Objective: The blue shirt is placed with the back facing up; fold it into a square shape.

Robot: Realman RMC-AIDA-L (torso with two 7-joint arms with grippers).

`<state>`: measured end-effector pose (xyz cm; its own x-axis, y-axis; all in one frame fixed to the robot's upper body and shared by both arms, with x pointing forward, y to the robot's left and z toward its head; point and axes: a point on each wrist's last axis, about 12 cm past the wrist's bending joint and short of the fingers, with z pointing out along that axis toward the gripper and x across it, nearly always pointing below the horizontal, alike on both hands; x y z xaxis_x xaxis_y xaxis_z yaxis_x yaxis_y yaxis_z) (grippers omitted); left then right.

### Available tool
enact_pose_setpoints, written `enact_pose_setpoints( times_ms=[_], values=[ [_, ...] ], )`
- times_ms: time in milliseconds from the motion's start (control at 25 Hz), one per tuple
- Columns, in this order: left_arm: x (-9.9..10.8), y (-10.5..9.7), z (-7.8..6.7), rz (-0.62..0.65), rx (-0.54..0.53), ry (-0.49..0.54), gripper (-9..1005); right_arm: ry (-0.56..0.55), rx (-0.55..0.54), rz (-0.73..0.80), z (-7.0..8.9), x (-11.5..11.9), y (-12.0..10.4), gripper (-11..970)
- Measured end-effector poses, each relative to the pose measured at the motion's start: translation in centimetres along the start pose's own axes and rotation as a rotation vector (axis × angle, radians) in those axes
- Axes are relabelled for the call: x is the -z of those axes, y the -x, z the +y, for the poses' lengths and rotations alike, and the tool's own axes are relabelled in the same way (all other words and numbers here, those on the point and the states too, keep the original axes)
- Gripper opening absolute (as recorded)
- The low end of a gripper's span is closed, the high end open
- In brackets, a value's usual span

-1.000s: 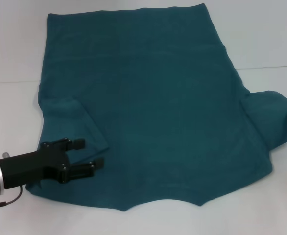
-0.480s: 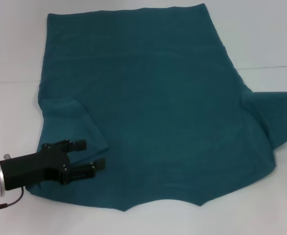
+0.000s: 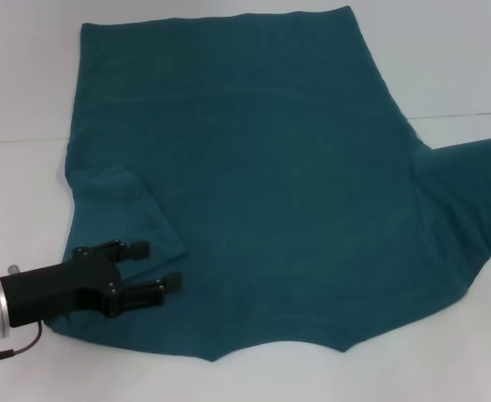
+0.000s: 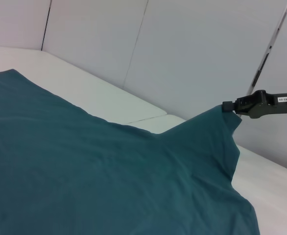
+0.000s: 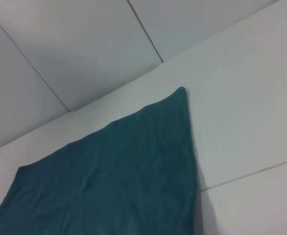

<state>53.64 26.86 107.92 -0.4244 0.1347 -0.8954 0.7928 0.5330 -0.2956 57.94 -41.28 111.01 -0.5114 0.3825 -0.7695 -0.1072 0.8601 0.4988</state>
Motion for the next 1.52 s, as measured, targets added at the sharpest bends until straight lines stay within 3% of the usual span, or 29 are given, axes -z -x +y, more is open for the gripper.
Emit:
enact_pose_setpoints(
  times_ms=[440,1000,1520],
  values=[
    [-0.2,-0.2,-0.1,-0.006,0.015,-0.004,876,0.051,0.04,0.003,1.7,-1.3,1.0,10],
    [0.0,-0.4,0.1,-0.018,0.024,0.011,876,0.147,0.137,0.076,6.8,-5.9,-0.1,45],
    [0.3,-0.9,0.2,-0.015,0.036,0.028,876,0.171,0.22,0.159,9.9,-9.4,-2.4,78]
  ],
)
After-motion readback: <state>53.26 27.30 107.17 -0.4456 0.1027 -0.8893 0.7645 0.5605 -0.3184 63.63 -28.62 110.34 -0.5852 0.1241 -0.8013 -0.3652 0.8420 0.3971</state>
